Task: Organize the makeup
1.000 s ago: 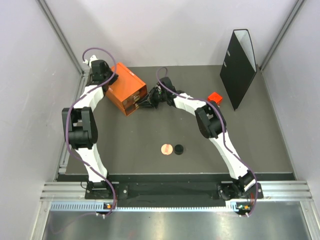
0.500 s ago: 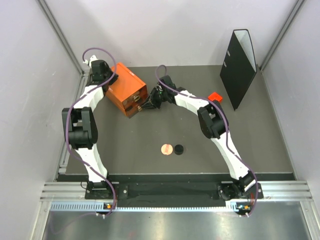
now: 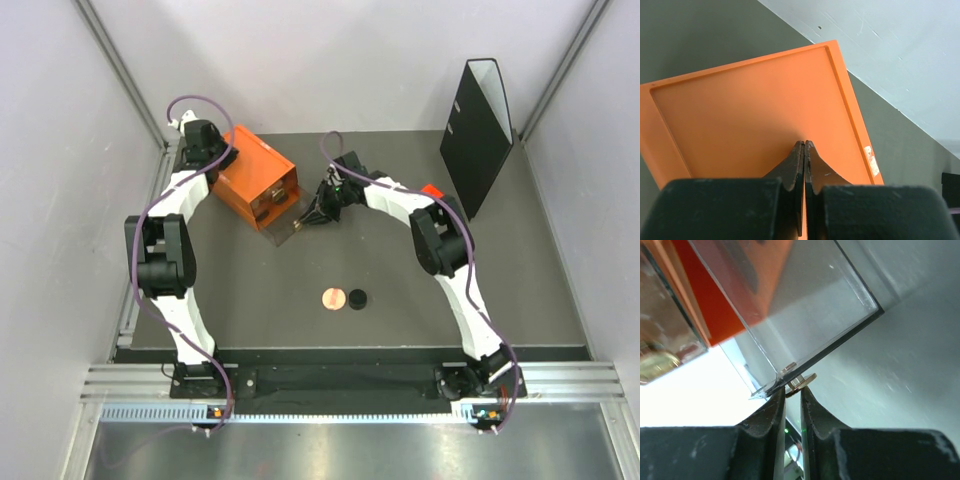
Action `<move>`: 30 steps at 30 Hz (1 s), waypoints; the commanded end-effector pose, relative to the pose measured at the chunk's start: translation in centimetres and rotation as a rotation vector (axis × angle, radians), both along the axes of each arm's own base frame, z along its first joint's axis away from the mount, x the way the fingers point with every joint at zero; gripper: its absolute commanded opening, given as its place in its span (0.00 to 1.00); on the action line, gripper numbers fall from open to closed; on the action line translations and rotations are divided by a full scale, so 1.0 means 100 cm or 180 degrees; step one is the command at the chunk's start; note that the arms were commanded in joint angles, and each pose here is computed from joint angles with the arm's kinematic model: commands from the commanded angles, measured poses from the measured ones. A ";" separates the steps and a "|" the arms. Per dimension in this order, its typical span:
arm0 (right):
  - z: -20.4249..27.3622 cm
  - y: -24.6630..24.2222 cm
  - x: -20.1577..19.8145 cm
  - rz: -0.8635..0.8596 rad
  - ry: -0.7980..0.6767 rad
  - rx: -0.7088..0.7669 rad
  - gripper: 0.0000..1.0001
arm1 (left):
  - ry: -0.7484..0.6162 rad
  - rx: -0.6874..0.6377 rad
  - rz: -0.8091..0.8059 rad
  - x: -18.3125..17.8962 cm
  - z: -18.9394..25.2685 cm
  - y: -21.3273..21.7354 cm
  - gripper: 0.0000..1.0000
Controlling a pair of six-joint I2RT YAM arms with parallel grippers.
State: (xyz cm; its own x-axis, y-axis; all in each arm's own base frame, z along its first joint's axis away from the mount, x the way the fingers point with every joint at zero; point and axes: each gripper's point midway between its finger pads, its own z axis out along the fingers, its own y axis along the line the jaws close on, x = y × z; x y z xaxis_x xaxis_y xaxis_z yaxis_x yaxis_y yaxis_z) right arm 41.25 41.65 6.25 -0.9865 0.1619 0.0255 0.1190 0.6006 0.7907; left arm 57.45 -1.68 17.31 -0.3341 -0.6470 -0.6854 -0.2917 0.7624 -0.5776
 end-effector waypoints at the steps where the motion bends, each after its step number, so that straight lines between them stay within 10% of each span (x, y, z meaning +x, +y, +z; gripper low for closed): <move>1: -0.027 -0.049 -0.016 0.0043 0.0040 -0.0540 0.04 | 0.1463 0.0166 0.0021 -0.070 -0.134 0.010 0.00; 6: -0.012 -0.052 -0.017 0.0093 -0.0089 -0.0520 0.09 | 0.1477 0.0173 0.0015 -0.070 -0.136 0.010 0.00; 13: 0.038 -0.051 -0.006 0.0304 -0.0549 -0.0523 0.57 | 0.1458 0.0181 0.0007 -0.069 -0.132 0.011 0.00; 30: 0.051 -0.155 -0.099 0.1756 -0.1240 -0.2489 0.80 | 0.1523 0.0243 -0.0031 -0.074 -0.135 0.011 0.00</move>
